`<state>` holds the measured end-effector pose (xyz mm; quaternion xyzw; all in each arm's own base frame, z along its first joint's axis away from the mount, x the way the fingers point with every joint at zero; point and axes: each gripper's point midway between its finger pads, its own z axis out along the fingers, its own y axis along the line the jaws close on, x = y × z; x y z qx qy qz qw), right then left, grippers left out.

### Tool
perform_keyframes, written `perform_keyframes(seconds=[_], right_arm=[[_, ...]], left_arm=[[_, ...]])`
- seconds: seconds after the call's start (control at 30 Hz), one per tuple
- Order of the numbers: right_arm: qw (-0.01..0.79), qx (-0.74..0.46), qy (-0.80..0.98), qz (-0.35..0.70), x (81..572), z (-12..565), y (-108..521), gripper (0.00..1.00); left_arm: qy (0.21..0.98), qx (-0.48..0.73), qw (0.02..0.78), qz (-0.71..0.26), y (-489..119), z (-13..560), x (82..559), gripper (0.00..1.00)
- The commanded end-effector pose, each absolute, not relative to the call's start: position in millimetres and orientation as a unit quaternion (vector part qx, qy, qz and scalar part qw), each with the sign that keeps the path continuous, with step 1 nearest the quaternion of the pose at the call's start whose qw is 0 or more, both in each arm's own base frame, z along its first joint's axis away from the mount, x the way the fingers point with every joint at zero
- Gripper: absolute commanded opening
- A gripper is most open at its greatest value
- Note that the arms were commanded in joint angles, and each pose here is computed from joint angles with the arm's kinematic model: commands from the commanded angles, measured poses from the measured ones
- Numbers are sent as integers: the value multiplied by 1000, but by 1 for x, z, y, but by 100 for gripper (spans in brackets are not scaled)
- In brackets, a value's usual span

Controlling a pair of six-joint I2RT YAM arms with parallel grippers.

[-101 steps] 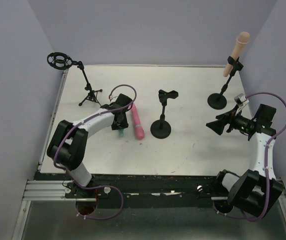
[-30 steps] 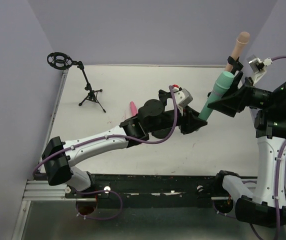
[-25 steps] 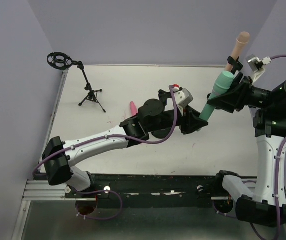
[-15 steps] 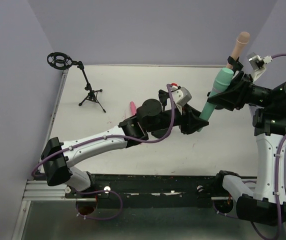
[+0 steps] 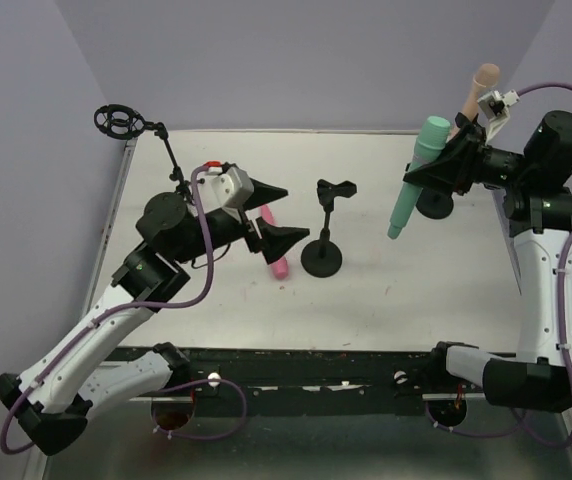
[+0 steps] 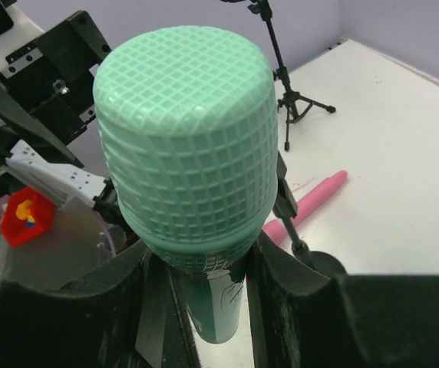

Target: Attach the microphones to the stand

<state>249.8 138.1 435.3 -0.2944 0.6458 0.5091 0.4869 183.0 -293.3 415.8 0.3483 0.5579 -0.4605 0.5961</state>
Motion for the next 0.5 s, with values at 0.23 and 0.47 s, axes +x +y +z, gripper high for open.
perform_keyframes(seconds=[0.23,0.47], right_arm=[[525,-406,650,370,297,400,154,22],[525,-449,606,396,294,391,172,23]], left_arm=[[537,511,580,-337,-270,315,218,99],[487,534,614,-317,-292,323,270,99]])
